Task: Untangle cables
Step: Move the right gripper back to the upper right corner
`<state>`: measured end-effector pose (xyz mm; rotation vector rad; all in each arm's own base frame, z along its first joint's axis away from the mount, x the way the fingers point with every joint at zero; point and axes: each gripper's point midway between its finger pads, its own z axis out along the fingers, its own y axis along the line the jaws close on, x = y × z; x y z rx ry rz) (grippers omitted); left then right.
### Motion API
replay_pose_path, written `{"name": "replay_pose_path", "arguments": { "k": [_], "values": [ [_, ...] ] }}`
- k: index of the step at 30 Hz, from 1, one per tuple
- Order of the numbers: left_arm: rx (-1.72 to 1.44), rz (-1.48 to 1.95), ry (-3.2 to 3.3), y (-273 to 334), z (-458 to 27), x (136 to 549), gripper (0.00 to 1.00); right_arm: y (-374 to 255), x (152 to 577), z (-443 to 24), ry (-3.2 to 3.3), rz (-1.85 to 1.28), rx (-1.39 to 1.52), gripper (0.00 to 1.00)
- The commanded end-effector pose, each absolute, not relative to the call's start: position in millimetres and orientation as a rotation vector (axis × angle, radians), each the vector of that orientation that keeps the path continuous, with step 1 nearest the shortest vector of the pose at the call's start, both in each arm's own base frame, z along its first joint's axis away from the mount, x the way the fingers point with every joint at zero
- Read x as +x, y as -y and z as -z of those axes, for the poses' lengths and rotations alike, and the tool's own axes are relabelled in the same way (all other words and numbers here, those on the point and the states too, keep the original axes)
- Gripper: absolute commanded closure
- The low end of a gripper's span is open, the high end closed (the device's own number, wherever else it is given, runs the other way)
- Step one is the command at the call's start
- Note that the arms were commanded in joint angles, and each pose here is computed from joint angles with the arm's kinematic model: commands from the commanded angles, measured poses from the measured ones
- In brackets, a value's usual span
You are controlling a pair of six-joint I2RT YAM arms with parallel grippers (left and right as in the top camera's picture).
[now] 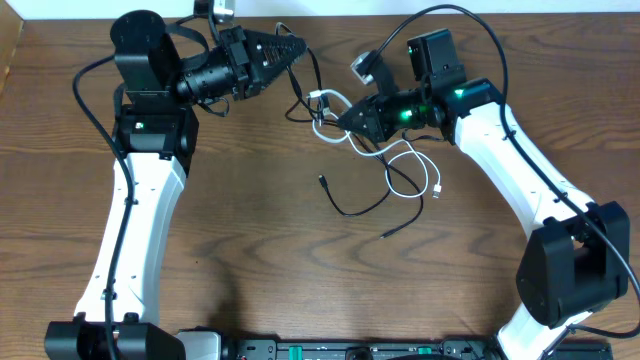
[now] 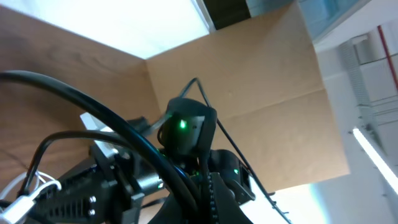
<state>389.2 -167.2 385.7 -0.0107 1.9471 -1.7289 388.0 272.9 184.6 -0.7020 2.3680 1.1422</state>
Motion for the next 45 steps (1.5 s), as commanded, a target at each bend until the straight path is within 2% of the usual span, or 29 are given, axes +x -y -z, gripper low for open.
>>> {"name": "replay_pose_path", "arguments": {
  "k": [1, 3, 7, 10, 14, 17, 21, 25, 29, 40, 45],
  "values": [
    [0.083, 1.556, -1.868, 159, -393, 396, 0.93, -198, 428, -141, -2.664, -0.628, -0.012, 0.99],
    [0.068, 1.505, -1.879, 156, -386, 401, 0.92, -144, 428, -123, -2.720, -0.335, 0.268, 0.99],
    [-0.085, 1.249, -2.008, 132, -339, 420, 0.93, -46, 411, -111, -2.771, 0.093, 0.500, 0.99],
    [-0.217, 1.036, -2.104, 101, -306, 429, 0.93, 0, 400, -108, -2.813, 0.168, 0.570, 0.99],
    [-0.351, 0.747, -2.216, 60, -269, 429, 0.93, 13, 401, -122, -2.821, -0.015, 0.505, 0.99],
    [-0.421, 0.546, -2.301, 36, -244, 421, 0.92, 9, 409, -163, -2.725, -0.218, 0.432, 0.99],
    [-0.465, 0.380, -2.408, 17, -220, 404, 0.93, 2, 413, -256, -2.487, -0.449, 0.332, 0.99],
    [-0.415, 0.344, -2.482, 17, -206, 395, 0.93, 6, 400, -347, -2.256, -0.536, 0.260, 0.99],
    [-0.394, 0.328, -2.537, 17, -195, 389, 0.93, 0, 379, -413, -2.093, -0.588, 0.173, 0.99],
    [-0.365, 0.294, -2.665, 16, -158, 386, 0.93, 0, 350, -501, -1.882, -0.549, 0.090, 0.99],
    [-0.286, 0.340, -2.705, 26, -146, 388, 0.92, 1, 351, -489, -1.929, -0.569, 0.111, 0.99]
  ]
}}
